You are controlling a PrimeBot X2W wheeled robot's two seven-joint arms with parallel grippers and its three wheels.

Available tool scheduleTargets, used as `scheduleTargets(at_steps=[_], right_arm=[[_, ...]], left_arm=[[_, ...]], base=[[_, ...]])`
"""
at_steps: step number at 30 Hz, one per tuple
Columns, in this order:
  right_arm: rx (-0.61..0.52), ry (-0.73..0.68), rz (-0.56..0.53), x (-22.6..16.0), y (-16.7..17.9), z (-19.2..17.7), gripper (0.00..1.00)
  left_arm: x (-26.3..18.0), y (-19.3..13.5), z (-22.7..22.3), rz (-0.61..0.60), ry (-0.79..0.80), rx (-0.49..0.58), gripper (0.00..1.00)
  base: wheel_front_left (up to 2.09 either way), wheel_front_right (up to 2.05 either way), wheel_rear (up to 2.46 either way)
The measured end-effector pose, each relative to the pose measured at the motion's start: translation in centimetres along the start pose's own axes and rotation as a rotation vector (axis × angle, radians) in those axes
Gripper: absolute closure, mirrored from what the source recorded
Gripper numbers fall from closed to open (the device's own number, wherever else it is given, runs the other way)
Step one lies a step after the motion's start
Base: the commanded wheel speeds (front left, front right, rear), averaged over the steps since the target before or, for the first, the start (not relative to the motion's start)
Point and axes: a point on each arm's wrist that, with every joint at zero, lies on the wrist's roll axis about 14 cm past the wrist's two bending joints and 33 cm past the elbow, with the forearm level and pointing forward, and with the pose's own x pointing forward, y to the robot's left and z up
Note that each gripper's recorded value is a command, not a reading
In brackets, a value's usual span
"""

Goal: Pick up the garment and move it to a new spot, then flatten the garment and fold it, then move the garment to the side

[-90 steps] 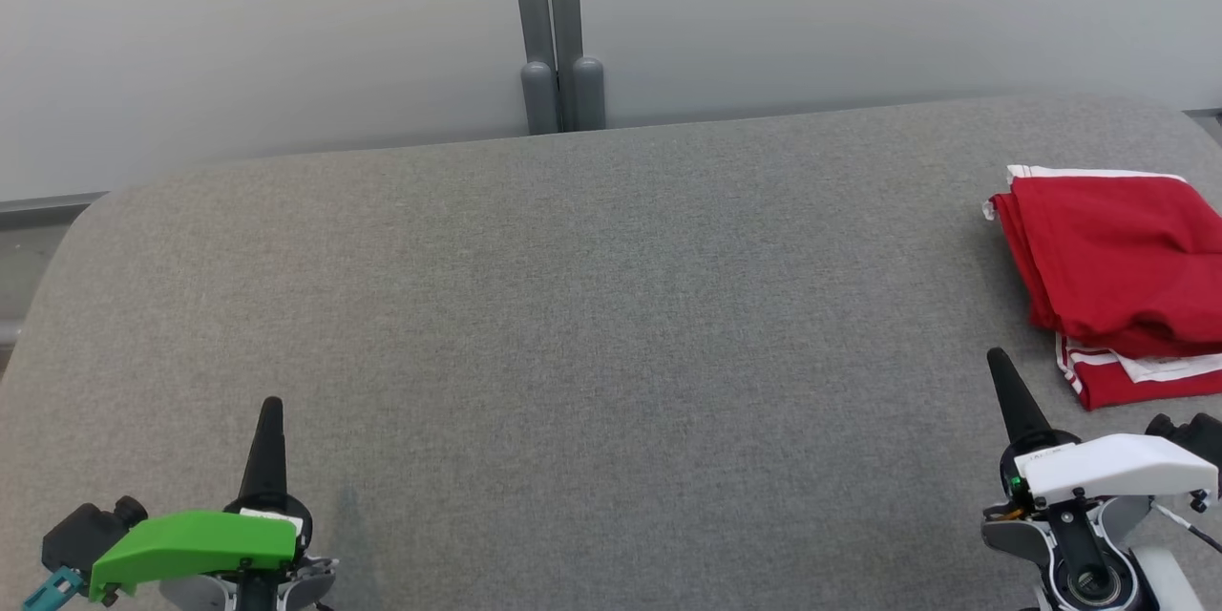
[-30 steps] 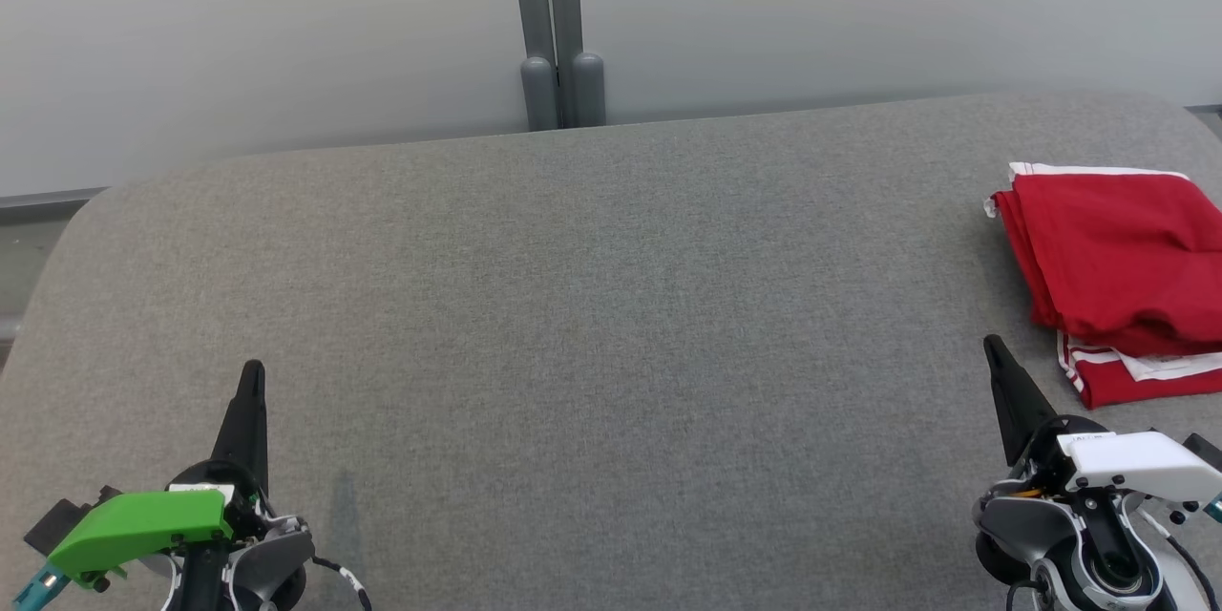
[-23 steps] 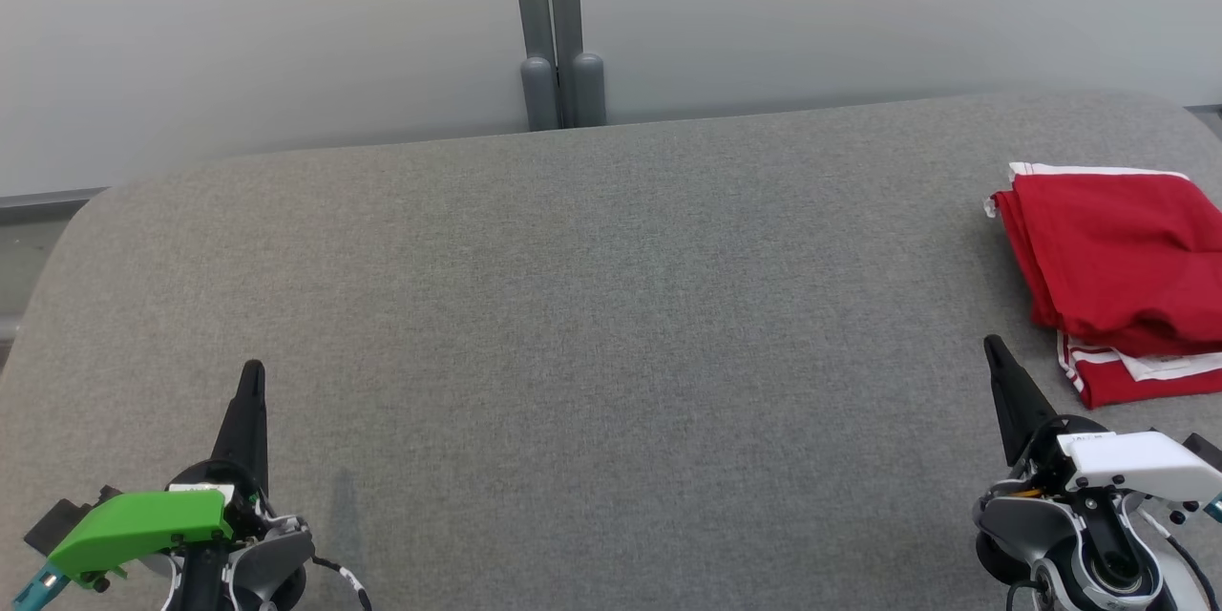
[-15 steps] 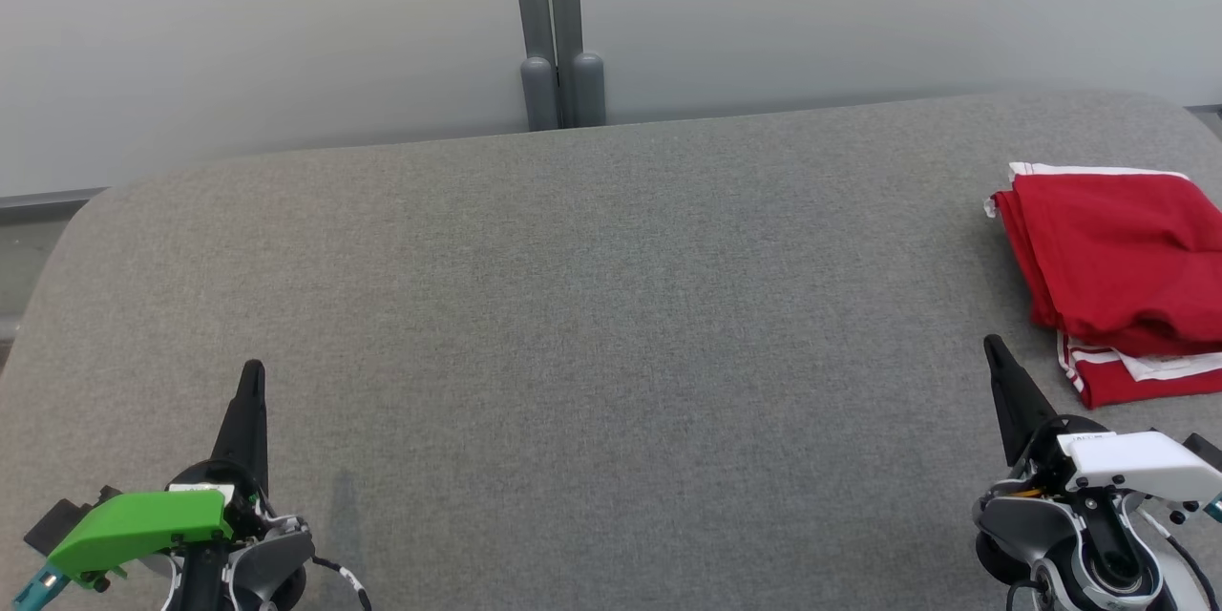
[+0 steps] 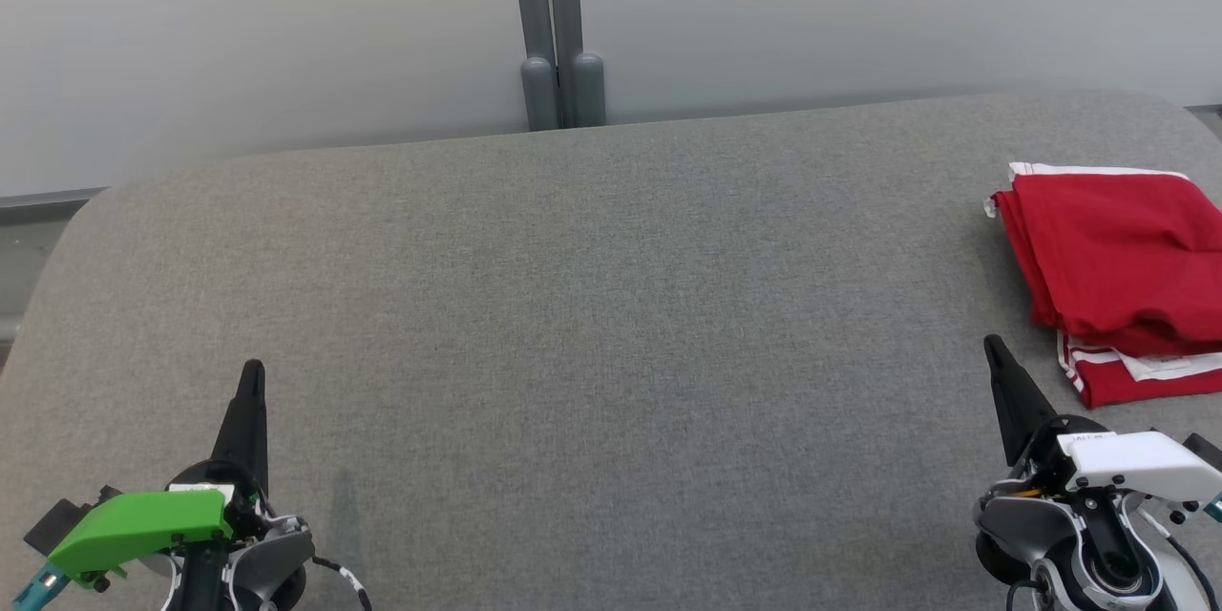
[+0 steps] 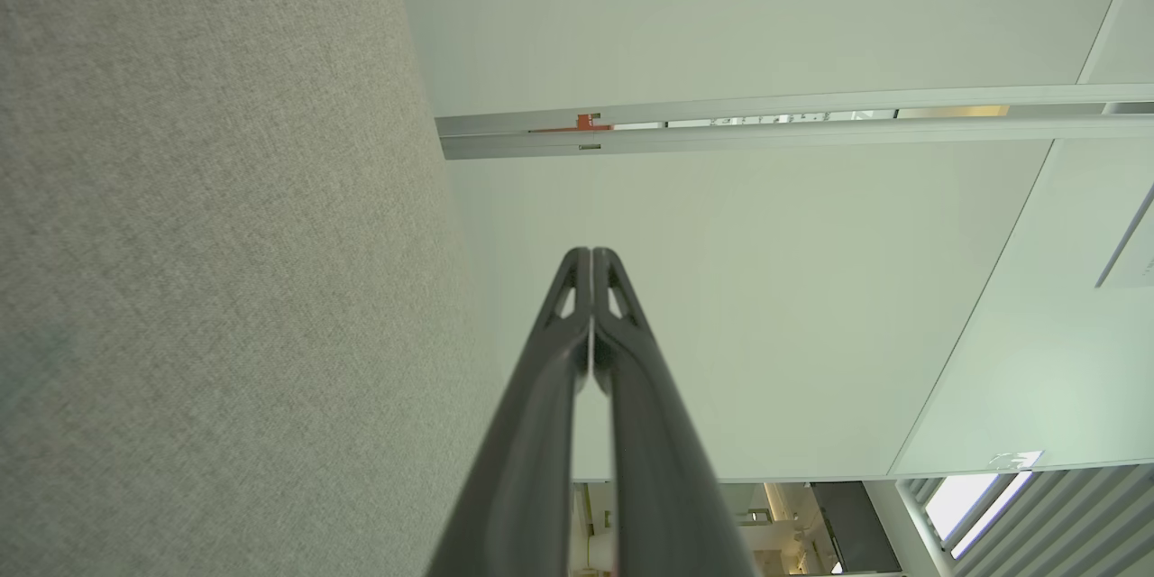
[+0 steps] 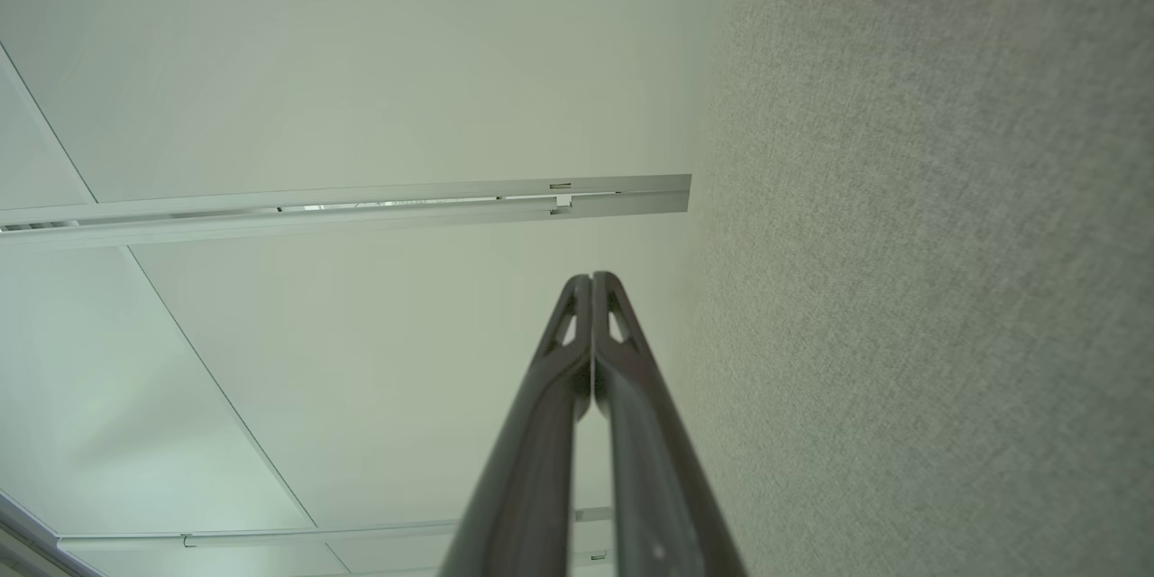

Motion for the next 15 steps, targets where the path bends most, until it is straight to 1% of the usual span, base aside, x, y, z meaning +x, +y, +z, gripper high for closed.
scheduleTargets(at_steps=[15], right_arm=[[0.0, 0.0, 0.0, 0.0, 0.01, 0.0, 1.0]], left_arm=[[0.0, 0.0, 0.0, 0.0, 0.0, 0.0, 1.0]], base=[[0.0, 0.0, 0.0]])
